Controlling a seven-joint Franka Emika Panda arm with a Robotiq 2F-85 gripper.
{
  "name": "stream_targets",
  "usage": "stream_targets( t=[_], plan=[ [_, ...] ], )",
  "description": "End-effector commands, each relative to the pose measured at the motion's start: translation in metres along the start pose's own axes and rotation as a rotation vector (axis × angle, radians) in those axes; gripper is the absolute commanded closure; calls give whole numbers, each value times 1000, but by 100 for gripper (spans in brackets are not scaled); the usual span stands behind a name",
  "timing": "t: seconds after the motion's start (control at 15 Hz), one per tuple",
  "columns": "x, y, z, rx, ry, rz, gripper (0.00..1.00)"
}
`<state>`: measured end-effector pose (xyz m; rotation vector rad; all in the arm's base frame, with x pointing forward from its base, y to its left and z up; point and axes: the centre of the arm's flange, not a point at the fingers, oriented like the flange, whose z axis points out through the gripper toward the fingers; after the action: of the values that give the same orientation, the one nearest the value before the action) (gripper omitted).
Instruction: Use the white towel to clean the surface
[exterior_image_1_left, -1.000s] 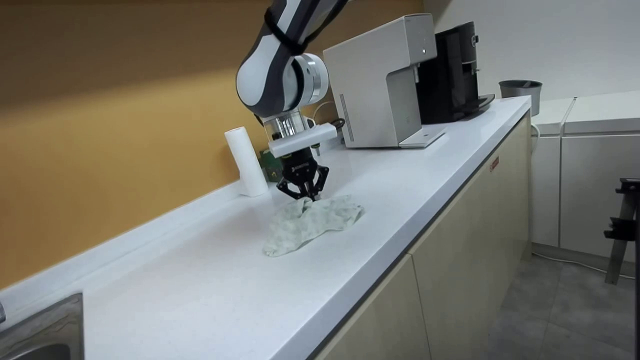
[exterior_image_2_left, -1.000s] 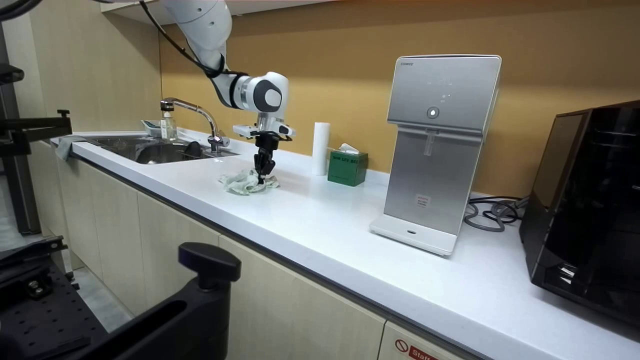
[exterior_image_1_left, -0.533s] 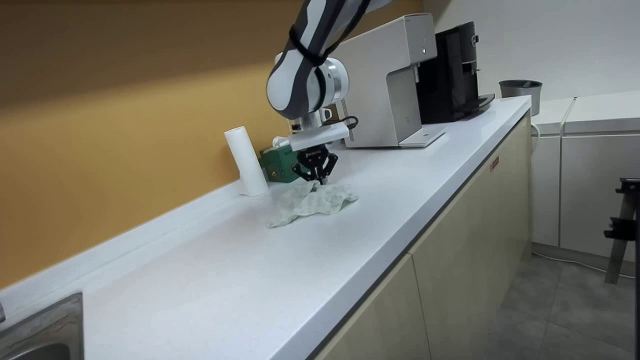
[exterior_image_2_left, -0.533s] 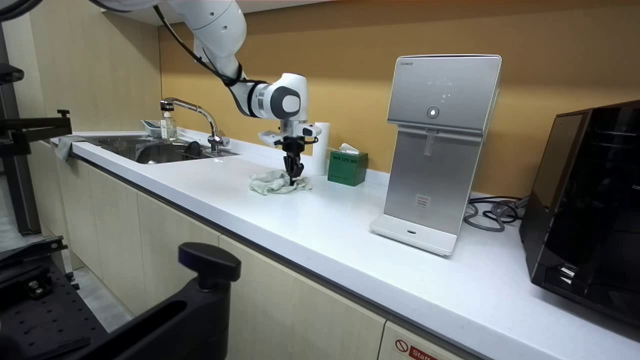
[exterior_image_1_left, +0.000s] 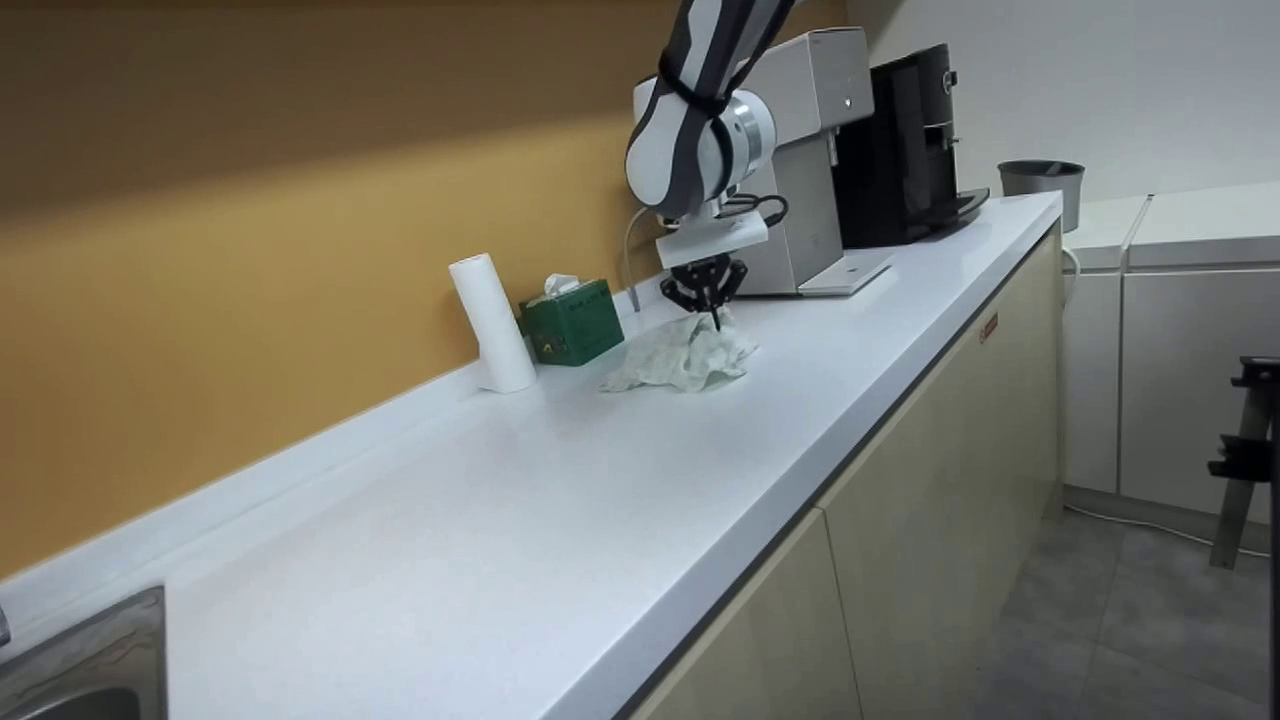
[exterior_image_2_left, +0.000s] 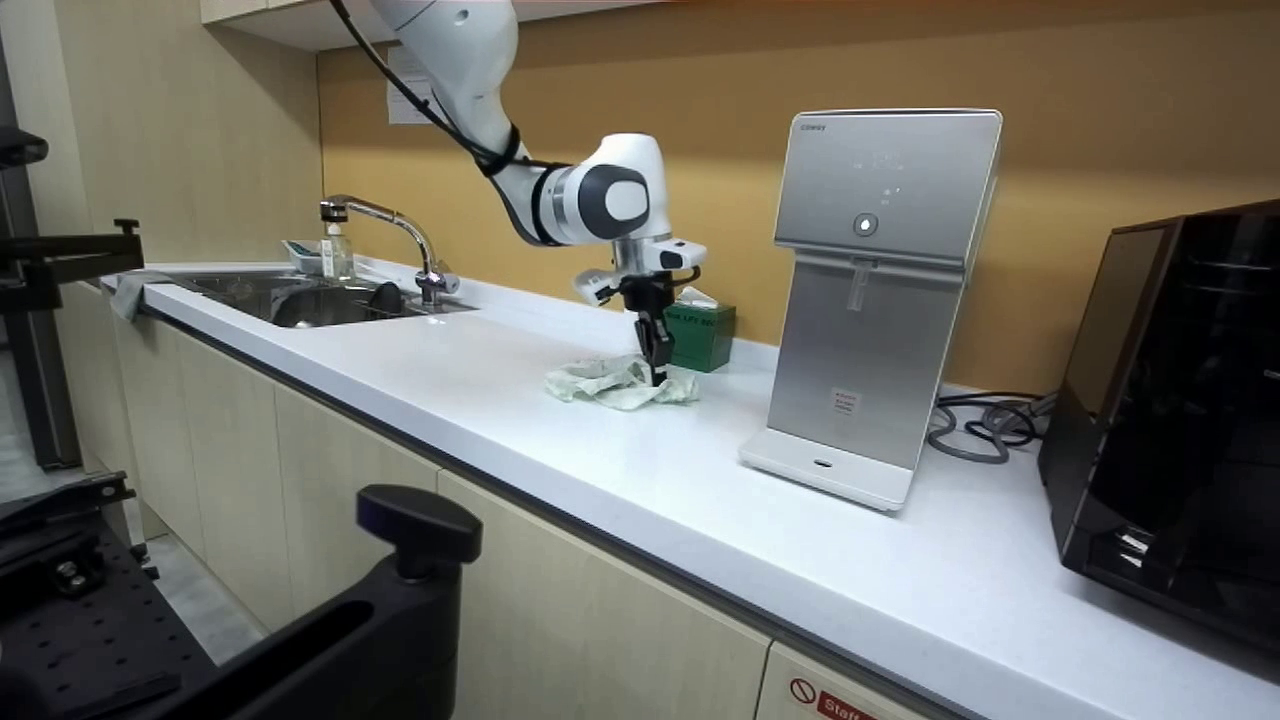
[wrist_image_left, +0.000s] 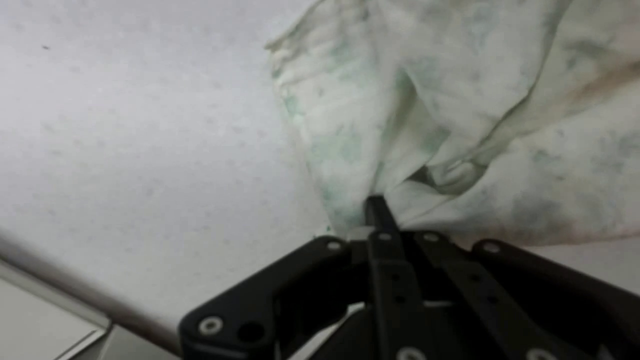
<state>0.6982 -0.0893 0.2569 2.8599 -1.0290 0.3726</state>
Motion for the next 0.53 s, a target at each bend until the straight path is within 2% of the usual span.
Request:
stream_targets(
  t=[0.0,0.2,0.47],
  plan=[
    [-43,29,-28,-76,-76,0,99],
    [-86,34,-23,-119,-198,-72,99],
    [-149,24,-14,-148,-363,-192,99]
  ],
)
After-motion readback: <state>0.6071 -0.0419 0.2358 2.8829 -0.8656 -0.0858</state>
